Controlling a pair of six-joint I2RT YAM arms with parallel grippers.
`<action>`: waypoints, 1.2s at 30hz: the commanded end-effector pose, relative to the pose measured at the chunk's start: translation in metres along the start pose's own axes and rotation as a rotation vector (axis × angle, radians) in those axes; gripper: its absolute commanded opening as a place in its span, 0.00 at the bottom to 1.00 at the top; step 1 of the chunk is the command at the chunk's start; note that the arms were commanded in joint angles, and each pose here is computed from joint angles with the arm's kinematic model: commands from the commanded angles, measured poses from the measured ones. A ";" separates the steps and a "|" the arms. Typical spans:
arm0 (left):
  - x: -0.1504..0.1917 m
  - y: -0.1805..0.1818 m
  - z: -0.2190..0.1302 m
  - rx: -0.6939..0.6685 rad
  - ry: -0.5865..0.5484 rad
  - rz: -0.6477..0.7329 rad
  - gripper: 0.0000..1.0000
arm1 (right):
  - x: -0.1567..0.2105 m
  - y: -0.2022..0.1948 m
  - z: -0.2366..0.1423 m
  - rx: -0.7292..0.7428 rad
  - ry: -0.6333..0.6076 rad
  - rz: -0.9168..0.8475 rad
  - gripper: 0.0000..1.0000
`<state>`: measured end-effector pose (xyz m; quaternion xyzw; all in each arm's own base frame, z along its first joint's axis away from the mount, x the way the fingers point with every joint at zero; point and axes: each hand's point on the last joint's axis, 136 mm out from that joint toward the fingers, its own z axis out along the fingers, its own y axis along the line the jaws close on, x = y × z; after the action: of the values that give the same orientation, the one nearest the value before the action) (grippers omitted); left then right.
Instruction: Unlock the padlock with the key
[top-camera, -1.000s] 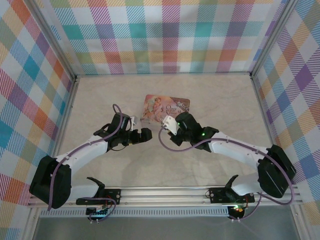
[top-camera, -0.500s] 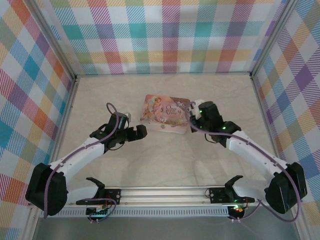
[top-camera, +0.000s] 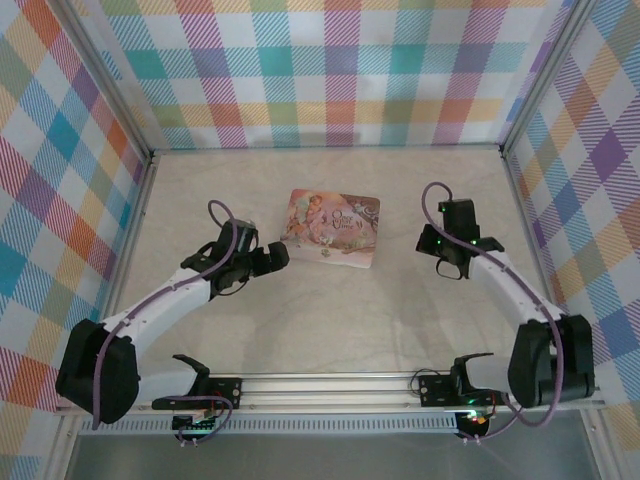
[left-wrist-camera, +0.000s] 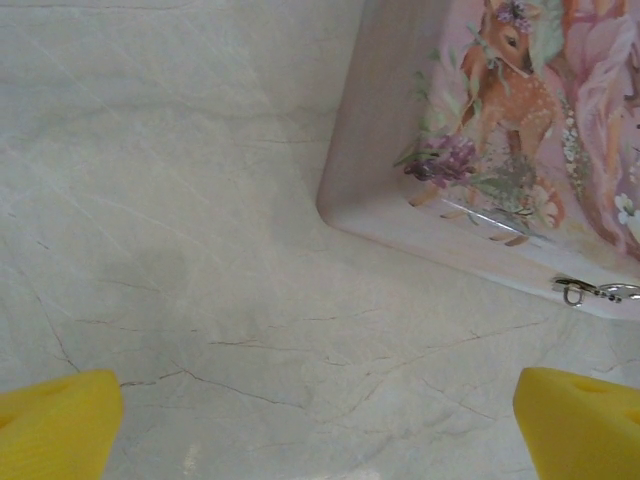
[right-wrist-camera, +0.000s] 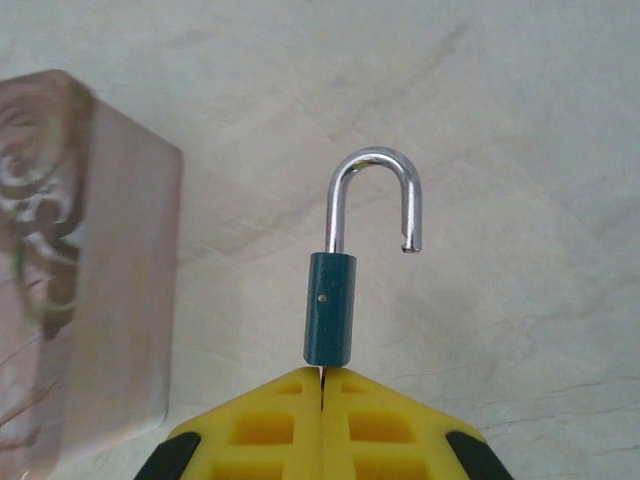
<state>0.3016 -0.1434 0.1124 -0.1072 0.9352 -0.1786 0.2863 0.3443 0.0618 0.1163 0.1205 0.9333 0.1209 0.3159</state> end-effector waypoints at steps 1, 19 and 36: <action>-0.011 -0.002 -0.003 0.002 -0.013 -0.037 1.00 | -0.004 0.000 0.016 -0.062 0.028 0.127 0.00; -0.010 0.008 -0.004 -0.017 -0.021 -0.059 1.00 | 0.008 -0.031 0.071 -0.031 0.144 0.324 0.12; -0.048 0.030 -0.031 -0.149 -0.161 -0.083 1.00 | -0.030 -0.043 0.006 0.078 -0.022 0.237 1.00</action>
<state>0.3090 -0.1136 0.1235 -0.1617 0.9263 -0.1469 0.3069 0.3658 0.0296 0.0935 0.2523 0.9143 0.1600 0.2733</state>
